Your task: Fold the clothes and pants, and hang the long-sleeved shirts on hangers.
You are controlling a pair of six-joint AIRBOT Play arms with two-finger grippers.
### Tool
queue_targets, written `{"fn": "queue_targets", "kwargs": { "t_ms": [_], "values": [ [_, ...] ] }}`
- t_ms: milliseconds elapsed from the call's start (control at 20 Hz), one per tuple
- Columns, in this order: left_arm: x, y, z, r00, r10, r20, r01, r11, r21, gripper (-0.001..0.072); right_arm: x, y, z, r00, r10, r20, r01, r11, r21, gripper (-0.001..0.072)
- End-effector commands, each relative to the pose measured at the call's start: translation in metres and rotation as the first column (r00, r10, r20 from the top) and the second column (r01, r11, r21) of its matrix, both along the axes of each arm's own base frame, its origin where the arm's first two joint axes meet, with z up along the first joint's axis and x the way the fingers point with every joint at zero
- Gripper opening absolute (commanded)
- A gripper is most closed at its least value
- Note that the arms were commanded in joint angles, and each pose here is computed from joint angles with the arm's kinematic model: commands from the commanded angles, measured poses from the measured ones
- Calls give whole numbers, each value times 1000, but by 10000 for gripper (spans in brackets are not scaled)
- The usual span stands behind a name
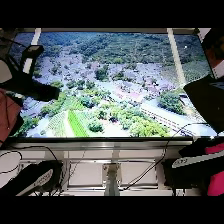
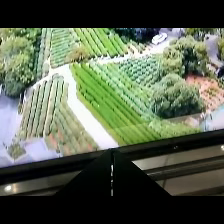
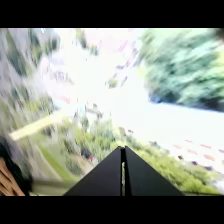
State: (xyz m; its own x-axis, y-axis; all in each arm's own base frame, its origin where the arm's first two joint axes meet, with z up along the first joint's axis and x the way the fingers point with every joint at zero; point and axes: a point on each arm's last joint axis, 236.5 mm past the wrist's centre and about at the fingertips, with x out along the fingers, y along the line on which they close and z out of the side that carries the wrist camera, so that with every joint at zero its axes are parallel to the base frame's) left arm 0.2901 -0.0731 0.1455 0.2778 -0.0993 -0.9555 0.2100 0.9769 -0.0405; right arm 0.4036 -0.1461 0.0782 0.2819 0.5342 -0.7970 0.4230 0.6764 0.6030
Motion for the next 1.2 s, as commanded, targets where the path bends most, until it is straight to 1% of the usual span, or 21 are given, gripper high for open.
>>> {"fn": "queue_targets", "kwargs": {
  "t_ms": [0, 50, 150, 350, 600, 1150],
  "values": [
    [-32, 10, -1, 995, -2, -102, 5, 1000, 28, 26, -4, 107, -35, 942, 294, -163, -304, 952, -41, 19],
    [-39, 9, -1, 992, -7, -123, 10, 1000, 22, 26, -6, 125, -43, 919, 342, -198, -362, 929, -73, 19],
    [-48, 7, -1, 988, -18, -154, 20, 1000, 12, 27, -2, 152, -48, 891, 405, -207, -432, 894, -113, 20],
    [-47, 6, -1, 988, -20, -154, 22, 1000, 12, 26, 7, 181, -50, 876, 451, -171, -475, 870, -136, 21],
    [-47, 6, -1, 988, -20, -154, 22, 1000, 12, 27, 8, 189, -48, 869, 467, -165, -489, 862, -134, 22],
    [-47, 6, -1, 988, -20, -153, 22, 1000, 12, 27, 18, 188, -32, 877, 466, -118, -480, 861, -169, 22]
  ]
}}
